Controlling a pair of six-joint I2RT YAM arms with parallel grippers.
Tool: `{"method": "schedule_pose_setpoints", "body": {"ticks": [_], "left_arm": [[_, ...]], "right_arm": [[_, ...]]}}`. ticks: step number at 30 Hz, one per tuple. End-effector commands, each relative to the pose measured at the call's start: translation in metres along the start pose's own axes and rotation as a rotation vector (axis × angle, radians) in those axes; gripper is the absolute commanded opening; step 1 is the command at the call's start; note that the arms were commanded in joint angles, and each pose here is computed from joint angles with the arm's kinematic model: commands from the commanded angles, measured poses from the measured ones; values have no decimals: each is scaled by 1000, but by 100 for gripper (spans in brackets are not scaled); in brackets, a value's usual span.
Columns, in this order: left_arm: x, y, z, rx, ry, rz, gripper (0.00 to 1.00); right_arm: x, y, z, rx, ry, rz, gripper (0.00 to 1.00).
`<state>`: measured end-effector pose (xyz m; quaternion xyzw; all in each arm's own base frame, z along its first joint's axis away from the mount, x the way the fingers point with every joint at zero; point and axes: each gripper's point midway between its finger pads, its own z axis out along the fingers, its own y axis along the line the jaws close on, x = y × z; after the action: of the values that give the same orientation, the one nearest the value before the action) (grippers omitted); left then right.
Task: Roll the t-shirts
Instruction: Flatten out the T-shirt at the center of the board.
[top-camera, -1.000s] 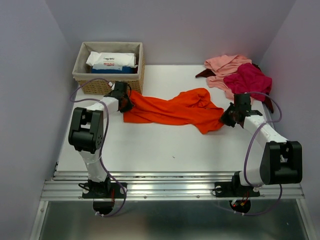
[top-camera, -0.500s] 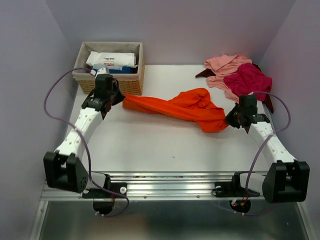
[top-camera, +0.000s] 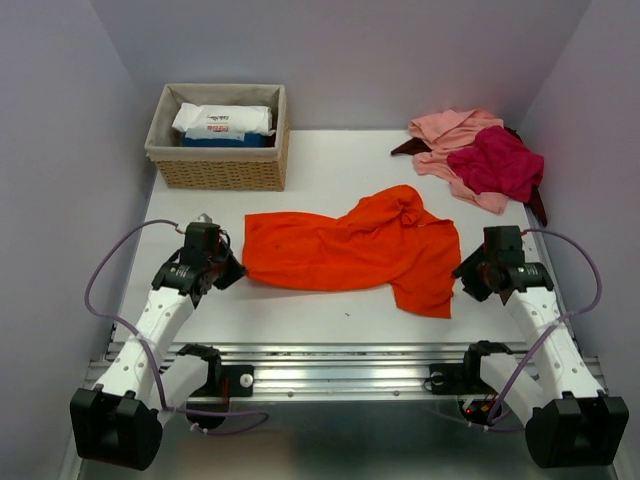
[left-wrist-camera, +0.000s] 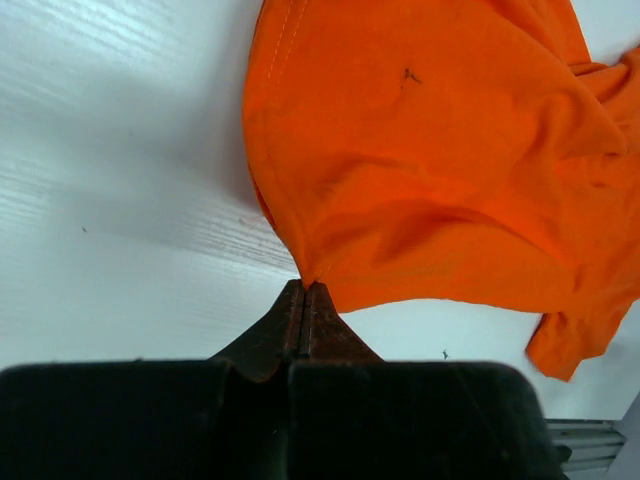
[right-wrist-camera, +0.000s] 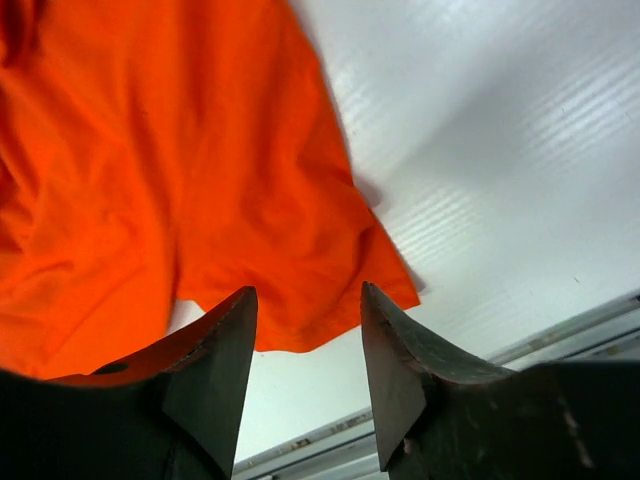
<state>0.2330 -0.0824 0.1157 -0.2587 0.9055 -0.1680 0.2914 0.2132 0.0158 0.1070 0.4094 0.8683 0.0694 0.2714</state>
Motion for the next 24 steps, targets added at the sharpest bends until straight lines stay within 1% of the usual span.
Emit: {"method": "schedule_pose_setpoints", "body": {"ticks": [1,3,5,9,10,13,14,15,17,20,22,24], "left_arm": [[6,-2,-2,23,3,-57,0],[6,-4,1,28,13,-49,0],[3,-4,1,19,5,-49,0],[-11,-5,-2,-1,-50,-42,0],[-13,-5,-3,-3,-55,-42,0],[-17,-8,-3,0,-64,-42,0],[-18,-9,-4,2,-67,-42,0],[-20,-10,-4,3,-72,-42,0],[-21,-10,-4,0,-77,-43,0],[-20,-9,-5,0,-77,-43,0],[-20,-9,-5,0,-77,-43,0],[-20,-9,-4,-1,-76,-43,0]], "right_arm": [[17,-14,-1,45,54,56,53],[18,-14,1,44,62,44,52],[22,-12,2,31,92,12,44],[39,-19,11,34,151,-9,43],[42,-21,12,37,161,-9,44],[58,-25,16,37,225,-6,52],[61,-25,16,36,242,-3,58],[63,-26,16,37,246,0,62],[67,-32,19,53,258,2,66],[76,-36,26,58,280,14,67],[79,-32,33,32,280,30,66],[86,-39,42,50,295,38,65]]}}
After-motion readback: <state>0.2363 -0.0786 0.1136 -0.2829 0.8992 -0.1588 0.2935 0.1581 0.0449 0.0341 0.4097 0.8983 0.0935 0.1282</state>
